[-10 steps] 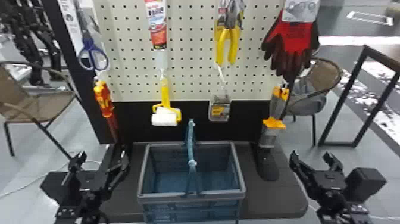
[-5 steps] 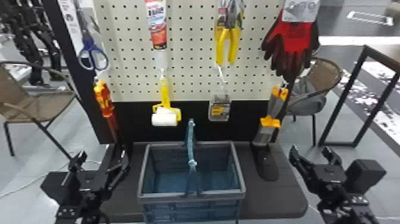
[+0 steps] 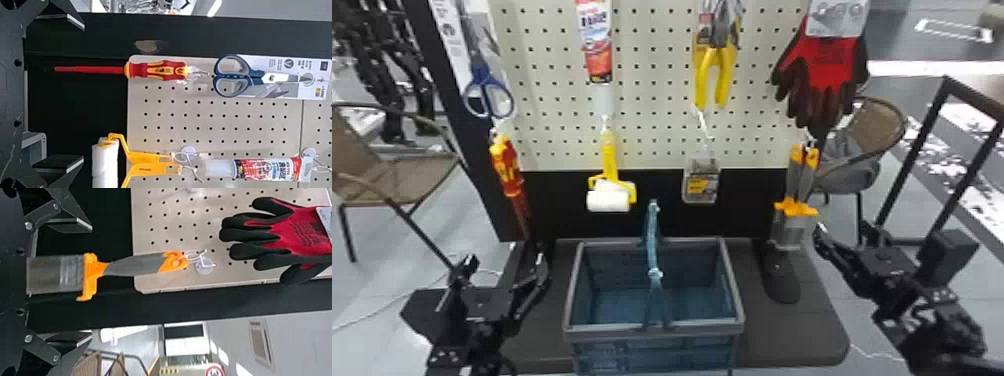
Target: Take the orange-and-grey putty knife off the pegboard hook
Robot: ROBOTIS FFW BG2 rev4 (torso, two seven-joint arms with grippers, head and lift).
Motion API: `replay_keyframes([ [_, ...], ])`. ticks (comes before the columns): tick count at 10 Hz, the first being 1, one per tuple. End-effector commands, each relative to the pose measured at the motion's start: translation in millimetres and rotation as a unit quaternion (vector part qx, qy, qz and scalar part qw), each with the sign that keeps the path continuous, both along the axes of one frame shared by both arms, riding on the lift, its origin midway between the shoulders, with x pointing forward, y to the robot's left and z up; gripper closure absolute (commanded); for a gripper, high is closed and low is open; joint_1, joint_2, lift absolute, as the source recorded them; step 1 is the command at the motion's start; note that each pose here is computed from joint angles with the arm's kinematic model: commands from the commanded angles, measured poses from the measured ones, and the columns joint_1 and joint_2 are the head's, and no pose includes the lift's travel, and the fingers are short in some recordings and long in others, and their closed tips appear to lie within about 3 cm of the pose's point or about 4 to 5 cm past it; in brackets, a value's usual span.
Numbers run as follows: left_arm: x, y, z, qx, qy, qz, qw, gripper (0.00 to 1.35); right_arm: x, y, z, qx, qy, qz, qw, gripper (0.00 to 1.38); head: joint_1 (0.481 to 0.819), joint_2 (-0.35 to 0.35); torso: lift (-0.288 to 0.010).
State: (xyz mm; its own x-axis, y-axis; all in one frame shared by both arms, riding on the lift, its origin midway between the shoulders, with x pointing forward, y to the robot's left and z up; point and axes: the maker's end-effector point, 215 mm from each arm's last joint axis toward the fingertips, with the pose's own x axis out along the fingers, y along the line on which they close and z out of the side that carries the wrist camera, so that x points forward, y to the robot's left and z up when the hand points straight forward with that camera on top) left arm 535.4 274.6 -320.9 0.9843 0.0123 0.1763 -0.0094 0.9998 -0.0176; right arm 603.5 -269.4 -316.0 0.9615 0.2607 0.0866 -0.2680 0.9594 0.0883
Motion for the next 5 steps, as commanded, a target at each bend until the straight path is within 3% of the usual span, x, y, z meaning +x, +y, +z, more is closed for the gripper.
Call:
replay_keyframes([
  [1,-0.1,-1.1,0.6,-0.003,-0.001,0.0,1.0,0.12,9.7,-5.5,10.2,-0.002,-0.002,0.012,1.0,0.32,0.549,0.0,-0.1],
  [5,0.2,-5.8,-1.2,-0.006,0.001,-0.004,1.0,0.12,25.9,3.1,15.6,0.004,0.006,0.089,0.996,0.32,0.549,0.0,-0.1],
])
